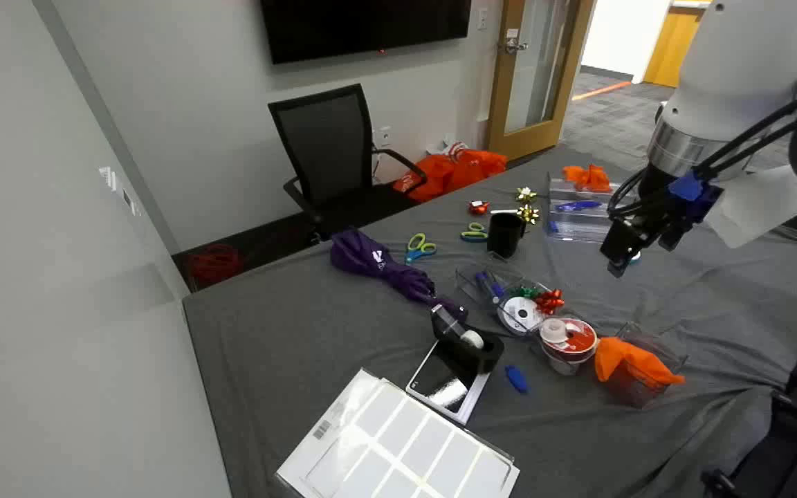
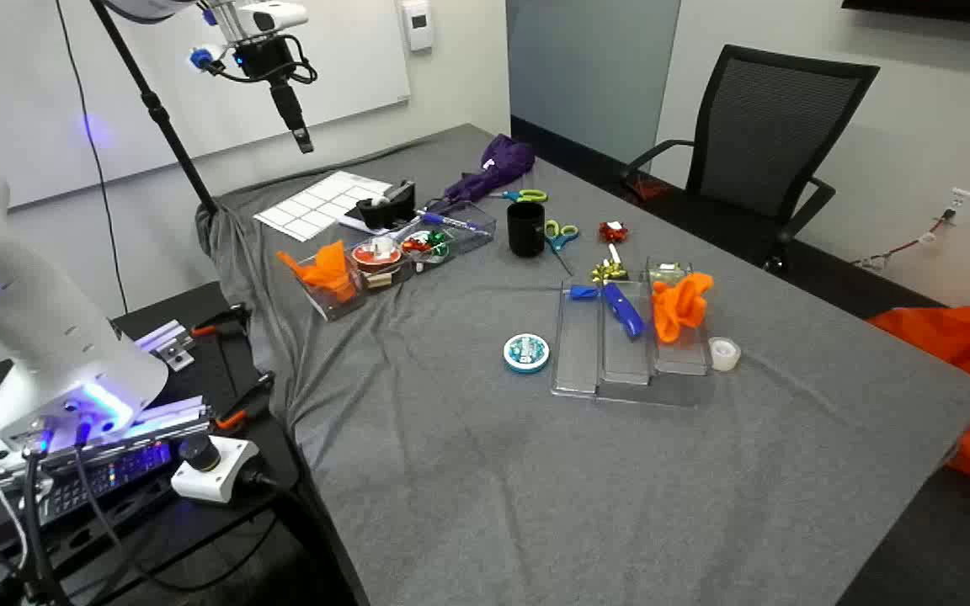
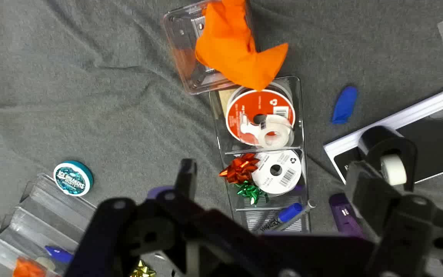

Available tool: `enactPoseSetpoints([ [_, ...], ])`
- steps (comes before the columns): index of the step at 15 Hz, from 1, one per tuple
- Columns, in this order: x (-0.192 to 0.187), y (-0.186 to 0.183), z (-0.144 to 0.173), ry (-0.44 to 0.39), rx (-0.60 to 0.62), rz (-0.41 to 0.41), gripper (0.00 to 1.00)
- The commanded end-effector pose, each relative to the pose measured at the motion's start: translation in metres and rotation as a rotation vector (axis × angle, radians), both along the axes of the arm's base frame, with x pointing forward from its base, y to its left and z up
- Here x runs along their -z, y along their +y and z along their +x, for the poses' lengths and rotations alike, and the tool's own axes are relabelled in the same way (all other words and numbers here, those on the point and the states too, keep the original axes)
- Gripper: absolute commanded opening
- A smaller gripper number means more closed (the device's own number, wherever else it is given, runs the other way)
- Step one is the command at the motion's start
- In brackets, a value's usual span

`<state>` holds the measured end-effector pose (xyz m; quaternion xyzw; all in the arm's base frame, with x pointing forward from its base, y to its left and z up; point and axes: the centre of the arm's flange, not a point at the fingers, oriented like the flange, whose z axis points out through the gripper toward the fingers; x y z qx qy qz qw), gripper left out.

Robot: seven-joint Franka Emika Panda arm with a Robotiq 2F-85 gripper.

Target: Pick up the orange tissue from the clear container on the right of the table and put it into the clear square container at the bottom of the table

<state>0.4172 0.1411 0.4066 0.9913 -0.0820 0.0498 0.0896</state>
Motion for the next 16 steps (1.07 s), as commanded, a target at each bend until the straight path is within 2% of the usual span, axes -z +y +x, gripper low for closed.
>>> enactPoseSetpoints([
  [1, 0.000, 0.000, 0.000, 0.000, 0.000, 0.000, 1.00],
  [3, 0.000, -0.003, 0.001, -0.015, 0.003, 0.002, 1.00],
  [6, -0.003, -0.024, 0.011, -0.109, 0.060, 0.042, 1.00],
  [9, -0.005, -0.060, 0.028, -0.214, 0.126, 0.072, 1.00],
  [13, -0.007, -0.115, 0.051, -0.310, 0.217, 0.055, 1.00],
  [16, -0.005, -0.149, 0.067, -0.339, 0.269, 0.011, 1.00],
])
